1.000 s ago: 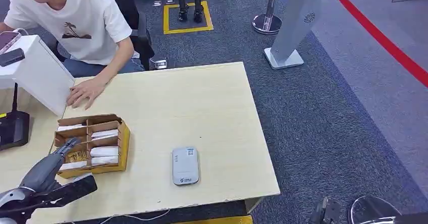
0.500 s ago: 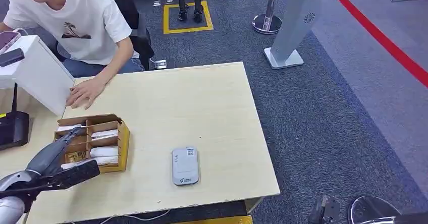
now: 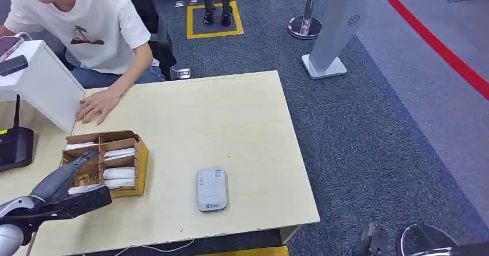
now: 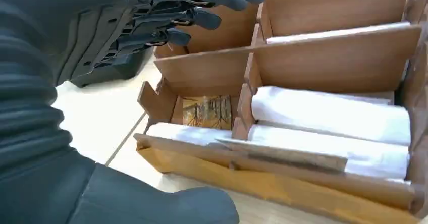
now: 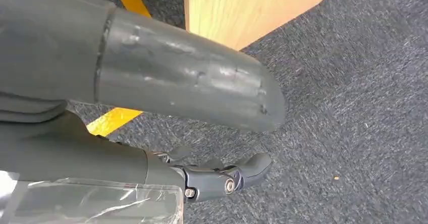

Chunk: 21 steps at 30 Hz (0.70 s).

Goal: Pass the card to the sensor for recognition and then transmit it.

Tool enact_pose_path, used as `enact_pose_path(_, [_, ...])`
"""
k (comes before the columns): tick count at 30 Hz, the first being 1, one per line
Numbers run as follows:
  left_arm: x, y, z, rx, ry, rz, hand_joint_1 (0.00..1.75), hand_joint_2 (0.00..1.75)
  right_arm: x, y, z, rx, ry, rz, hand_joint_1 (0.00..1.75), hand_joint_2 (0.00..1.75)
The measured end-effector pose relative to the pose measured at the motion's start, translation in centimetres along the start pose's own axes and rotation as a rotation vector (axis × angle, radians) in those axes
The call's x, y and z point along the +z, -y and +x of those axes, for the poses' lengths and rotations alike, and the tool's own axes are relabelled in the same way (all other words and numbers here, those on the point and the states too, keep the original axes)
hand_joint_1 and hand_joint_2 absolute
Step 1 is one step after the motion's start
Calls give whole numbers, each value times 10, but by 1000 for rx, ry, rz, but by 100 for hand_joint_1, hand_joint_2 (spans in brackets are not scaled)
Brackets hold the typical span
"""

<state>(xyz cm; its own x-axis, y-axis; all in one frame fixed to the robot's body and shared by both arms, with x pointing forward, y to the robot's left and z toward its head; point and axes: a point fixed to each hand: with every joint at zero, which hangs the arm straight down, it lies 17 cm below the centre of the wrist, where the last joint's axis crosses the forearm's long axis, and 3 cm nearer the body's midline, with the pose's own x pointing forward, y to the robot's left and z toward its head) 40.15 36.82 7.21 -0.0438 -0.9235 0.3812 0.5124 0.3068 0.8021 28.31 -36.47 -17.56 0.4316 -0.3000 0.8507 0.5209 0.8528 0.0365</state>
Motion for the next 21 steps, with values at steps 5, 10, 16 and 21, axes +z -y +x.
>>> enact_pose_path(5, [0,6,1,-9,1,-15,0,175,0,0,0,-1,0,0,0,0])
enact_pose_path(10, [0,9,2,-8,3,-23,0,175,0,-1,1,-2,1,2,0,0])
enact_pose_path(16, [1,12,3,-11,7,-32,0,175,0,-1,1,-1,1,2,0,0])
enact_pose_path(21, [1,13,3,-11,7,-32,0,175,0,-2,1,-1,1,4,0,0])
